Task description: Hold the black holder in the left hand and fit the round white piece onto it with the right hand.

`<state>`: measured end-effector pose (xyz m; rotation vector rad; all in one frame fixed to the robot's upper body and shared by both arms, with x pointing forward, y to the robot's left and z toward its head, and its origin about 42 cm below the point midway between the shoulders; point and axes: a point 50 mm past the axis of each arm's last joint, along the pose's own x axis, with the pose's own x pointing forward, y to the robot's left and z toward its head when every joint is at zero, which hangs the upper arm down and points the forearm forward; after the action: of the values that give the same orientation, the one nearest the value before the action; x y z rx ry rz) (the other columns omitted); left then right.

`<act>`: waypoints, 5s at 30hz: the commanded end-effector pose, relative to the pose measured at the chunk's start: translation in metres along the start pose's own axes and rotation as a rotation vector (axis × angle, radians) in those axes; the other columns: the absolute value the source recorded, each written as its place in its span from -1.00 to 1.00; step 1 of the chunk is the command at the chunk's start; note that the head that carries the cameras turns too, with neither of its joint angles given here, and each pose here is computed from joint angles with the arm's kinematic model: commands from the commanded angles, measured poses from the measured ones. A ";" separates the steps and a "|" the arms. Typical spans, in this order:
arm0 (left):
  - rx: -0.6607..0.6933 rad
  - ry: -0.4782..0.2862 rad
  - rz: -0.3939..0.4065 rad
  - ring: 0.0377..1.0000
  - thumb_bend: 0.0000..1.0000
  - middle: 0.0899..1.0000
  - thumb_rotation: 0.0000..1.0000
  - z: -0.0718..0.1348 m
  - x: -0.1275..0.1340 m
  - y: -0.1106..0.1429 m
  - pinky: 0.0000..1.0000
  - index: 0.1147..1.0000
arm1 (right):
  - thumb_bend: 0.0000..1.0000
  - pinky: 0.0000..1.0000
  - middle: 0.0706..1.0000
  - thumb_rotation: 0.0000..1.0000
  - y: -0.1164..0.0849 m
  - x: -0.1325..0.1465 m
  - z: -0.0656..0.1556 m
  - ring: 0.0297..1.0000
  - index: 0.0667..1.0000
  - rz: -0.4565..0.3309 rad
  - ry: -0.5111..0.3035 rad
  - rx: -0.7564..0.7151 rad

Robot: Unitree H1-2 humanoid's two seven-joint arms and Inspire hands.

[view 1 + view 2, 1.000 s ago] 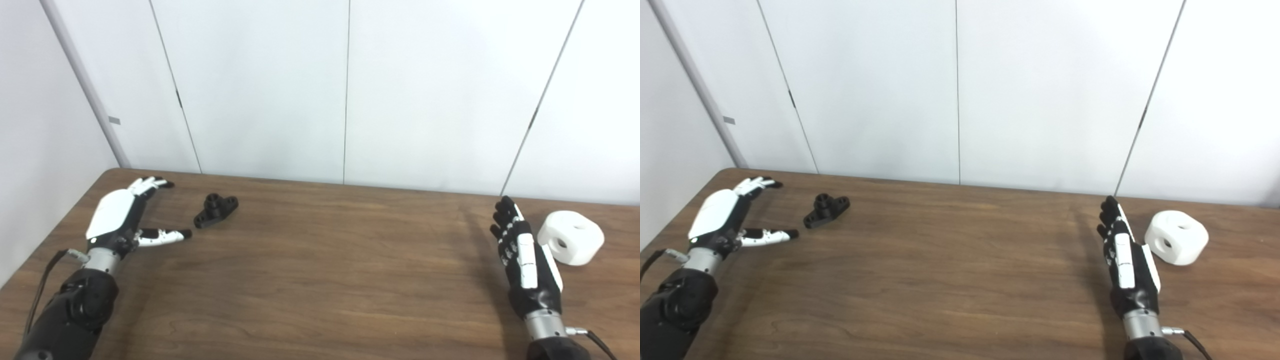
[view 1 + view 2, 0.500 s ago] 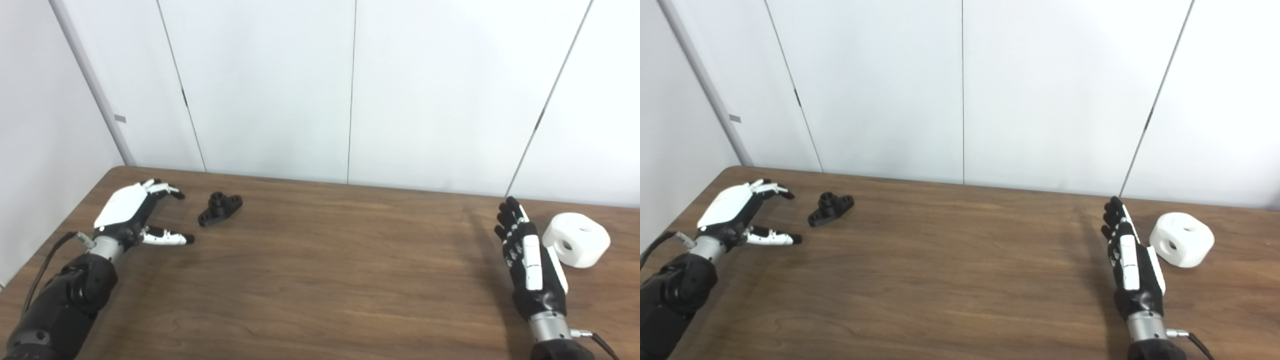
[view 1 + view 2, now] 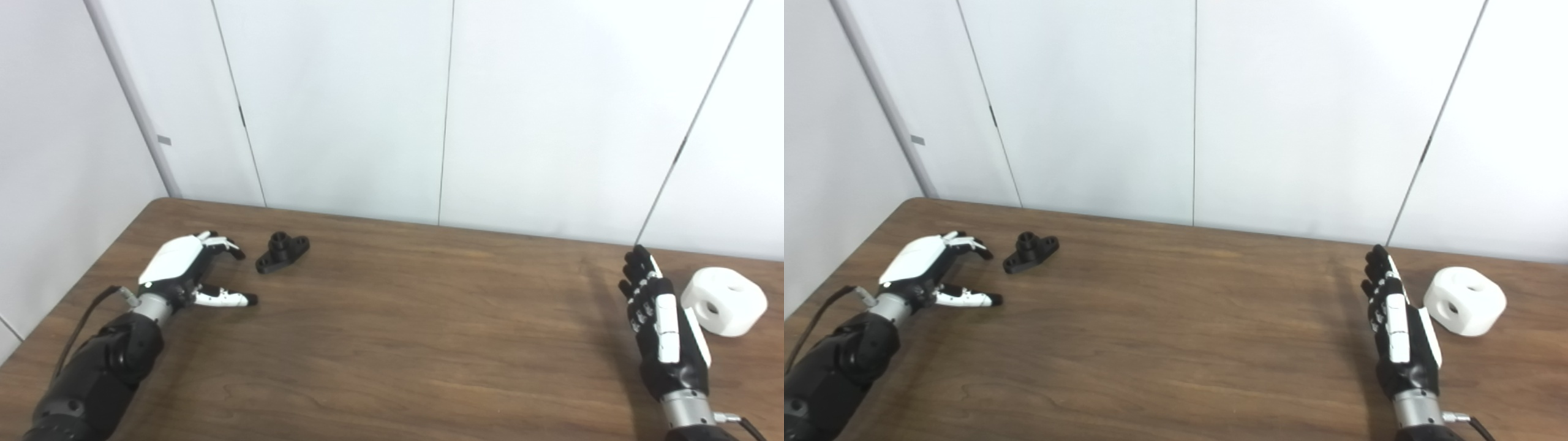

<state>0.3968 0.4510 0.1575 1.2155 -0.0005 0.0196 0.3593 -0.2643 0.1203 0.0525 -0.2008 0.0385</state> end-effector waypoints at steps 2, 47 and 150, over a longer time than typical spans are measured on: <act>0.028 -0.021 0.054 0.92 0.85 0.71 -0.13 0.009 0.017 0.015 0.98 0.37 | -0.25 1.00 0.97 1.00 -0.010 -0.026 -0.020 1.00 0.95 -0.021 0.072 0.027; -0.022 0.003 0.013 0.83 0.95 0.64 -0.37 0.013 0.041 -0.009 0.92 0.33 | -0.31 1.00 0.94 1.00 0.004 -0.033 0.008 1.00 0.94 -0.010 0.021 0.054; 0.021 -0.036 -0.016 0.80 0.93 0.65 -0.74 0.037 0.065 -0.026 0.82 0.33 | -0.25 1.00 0.93 1.00 0.015 -0.034 0.004 0.99 0.92 -0.007 0.021 0.057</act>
<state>0.4577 0.4201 0.1474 1.1996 -0.0024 0.0337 0.3286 -0.2554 0.1228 0.1033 -0.1817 0.0389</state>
